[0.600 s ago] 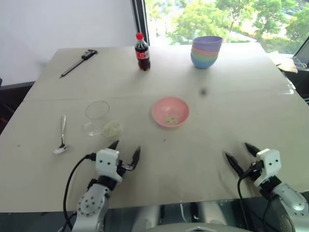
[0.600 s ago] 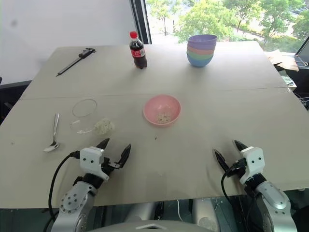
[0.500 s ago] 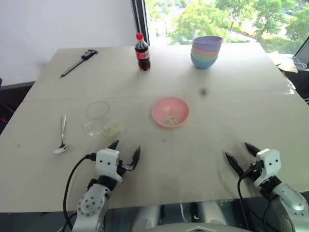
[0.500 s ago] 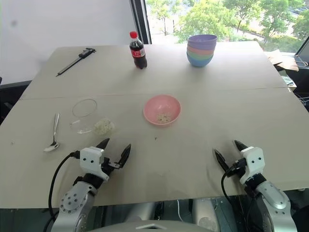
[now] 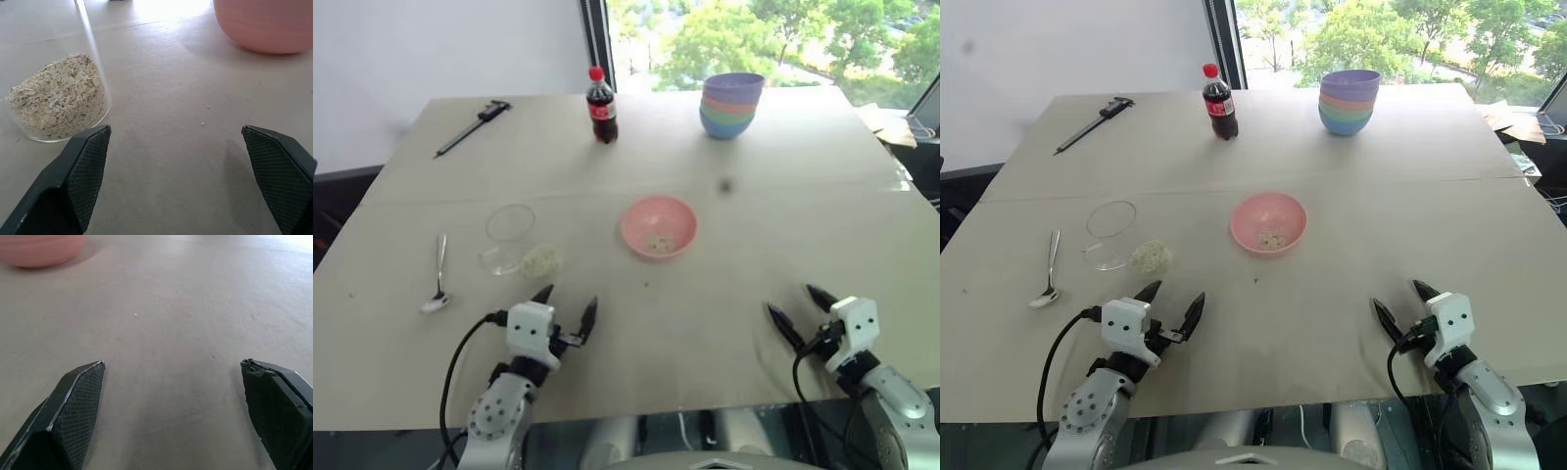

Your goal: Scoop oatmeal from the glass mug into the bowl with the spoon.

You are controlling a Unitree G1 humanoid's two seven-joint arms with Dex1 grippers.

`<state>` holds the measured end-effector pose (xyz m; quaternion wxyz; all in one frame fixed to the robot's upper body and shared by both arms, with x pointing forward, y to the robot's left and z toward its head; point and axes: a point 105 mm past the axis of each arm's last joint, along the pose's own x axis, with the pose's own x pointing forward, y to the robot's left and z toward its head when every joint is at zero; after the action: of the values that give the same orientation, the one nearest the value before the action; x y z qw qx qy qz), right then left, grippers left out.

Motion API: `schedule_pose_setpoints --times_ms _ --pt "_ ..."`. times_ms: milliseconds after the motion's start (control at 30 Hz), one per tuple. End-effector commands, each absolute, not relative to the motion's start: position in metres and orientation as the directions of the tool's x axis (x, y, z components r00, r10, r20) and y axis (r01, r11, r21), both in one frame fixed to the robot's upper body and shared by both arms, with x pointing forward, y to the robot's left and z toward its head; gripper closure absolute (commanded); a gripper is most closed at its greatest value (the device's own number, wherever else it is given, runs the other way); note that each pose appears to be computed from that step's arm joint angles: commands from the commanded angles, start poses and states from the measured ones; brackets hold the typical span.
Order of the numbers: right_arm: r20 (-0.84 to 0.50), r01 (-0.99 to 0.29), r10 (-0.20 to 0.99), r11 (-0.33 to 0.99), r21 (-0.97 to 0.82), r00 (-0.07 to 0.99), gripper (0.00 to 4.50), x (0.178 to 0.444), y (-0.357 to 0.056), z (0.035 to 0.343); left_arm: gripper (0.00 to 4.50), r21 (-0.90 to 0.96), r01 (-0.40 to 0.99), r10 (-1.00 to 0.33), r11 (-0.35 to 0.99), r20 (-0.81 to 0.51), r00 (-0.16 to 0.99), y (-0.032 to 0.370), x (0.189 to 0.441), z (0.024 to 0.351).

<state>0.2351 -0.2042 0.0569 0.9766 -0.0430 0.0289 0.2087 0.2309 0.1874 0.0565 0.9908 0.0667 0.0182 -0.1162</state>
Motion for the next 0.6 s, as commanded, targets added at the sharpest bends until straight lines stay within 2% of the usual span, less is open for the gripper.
schedule_pose_setpoints --times_ms 33,300,433,600 --pt "-0.039 -0.425 0.423 0.9 -0.094 0.905 0.0 0.237 -0.201 0.066 0.04 0.145 0.213 -0.207 0.966 -0.053 0.977 0.191 0.228 0.056" --pt "-0.037 -0.446 0.444 0.89 -0.1 0.895 0.0 0.239 -0.198 0.067 0.04 0.145 0.196 -0.191 0.97 -0.047 0.98 0.191 0.227 0.055" --pt "-0.035 -0.471 0.47 0.876 -0.104 0.882 0.0 0.24 -0.194 0.068 0.04 0.091 0.137 -0.134 0.986 -0.034 0.99 0.195 0.224 0.056" --pt "-0.036 -0.606 0.606 0.788 -0.112 0.795 0.0 0.237 -0.169 0.075 0.04 0.091 0.02 -0.015 0.996 -0.061 0.998 0.209 0.214 0.052"
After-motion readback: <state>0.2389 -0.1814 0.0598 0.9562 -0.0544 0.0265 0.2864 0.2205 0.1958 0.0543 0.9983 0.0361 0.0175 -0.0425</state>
